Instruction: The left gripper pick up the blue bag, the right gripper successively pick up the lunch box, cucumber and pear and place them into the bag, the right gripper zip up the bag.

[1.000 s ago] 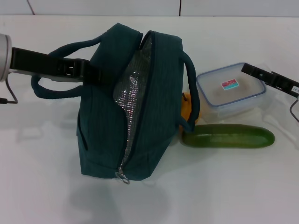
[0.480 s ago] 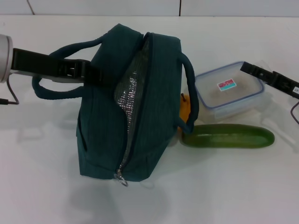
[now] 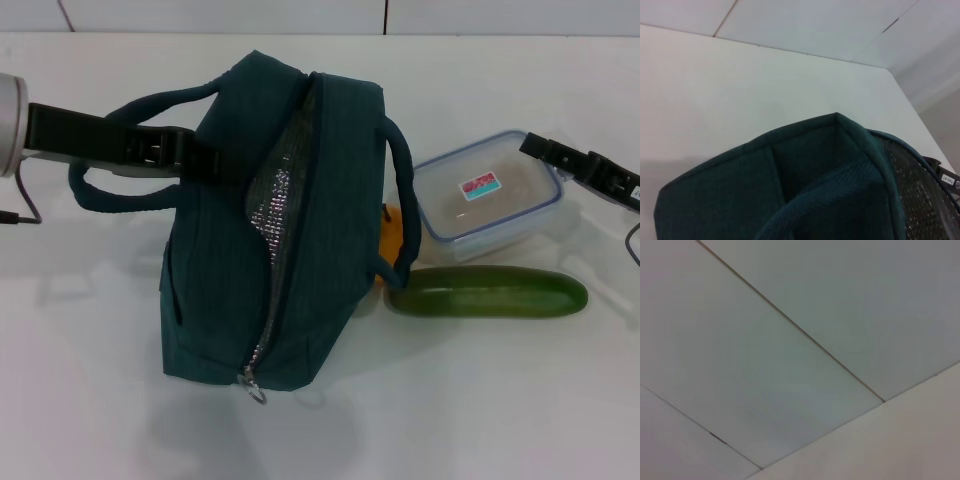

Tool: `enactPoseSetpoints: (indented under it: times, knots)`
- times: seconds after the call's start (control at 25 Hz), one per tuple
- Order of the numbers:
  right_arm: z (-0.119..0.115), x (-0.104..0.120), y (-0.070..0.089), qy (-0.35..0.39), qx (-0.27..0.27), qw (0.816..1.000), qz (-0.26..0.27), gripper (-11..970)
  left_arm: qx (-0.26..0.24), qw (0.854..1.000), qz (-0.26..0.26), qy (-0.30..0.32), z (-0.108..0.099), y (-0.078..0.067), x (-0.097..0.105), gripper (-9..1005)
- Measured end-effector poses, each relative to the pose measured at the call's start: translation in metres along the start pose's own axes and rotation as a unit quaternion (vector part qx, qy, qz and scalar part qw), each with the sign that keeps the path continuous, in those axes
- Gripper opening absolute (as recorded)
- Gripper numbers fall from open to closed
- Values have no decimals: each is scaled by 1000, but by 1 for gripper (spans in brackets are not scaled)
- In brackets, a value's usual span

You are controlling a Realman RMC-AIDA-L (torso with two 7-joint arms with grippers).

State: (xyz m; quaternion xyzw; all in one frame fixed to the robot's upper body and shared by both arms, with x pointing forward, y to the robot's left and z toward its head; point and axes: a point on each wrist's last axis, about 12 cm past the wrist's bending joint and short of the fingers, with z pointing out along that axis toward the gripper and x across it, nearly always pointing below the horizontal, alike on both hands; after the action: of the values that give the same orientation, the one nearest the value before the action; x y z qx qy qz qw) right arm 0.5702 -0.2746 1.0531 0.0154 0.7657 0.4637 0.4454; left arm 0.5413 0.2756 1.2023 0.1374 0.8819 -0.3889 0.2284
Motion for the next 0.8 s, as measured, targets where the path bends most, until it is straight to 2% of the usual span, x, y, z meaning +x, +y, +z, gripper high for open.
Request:
enactPoseSetpoints:
  times: [0.4,0.8]
  knots:
    - [0,0,2,0,-10,1000,4,378,0,1000,2,-1,0,-1,-1,42]
    - [-2,0,4,7,-19,1000,11,358,-1,1000,5,-2,0,0,-1,42]
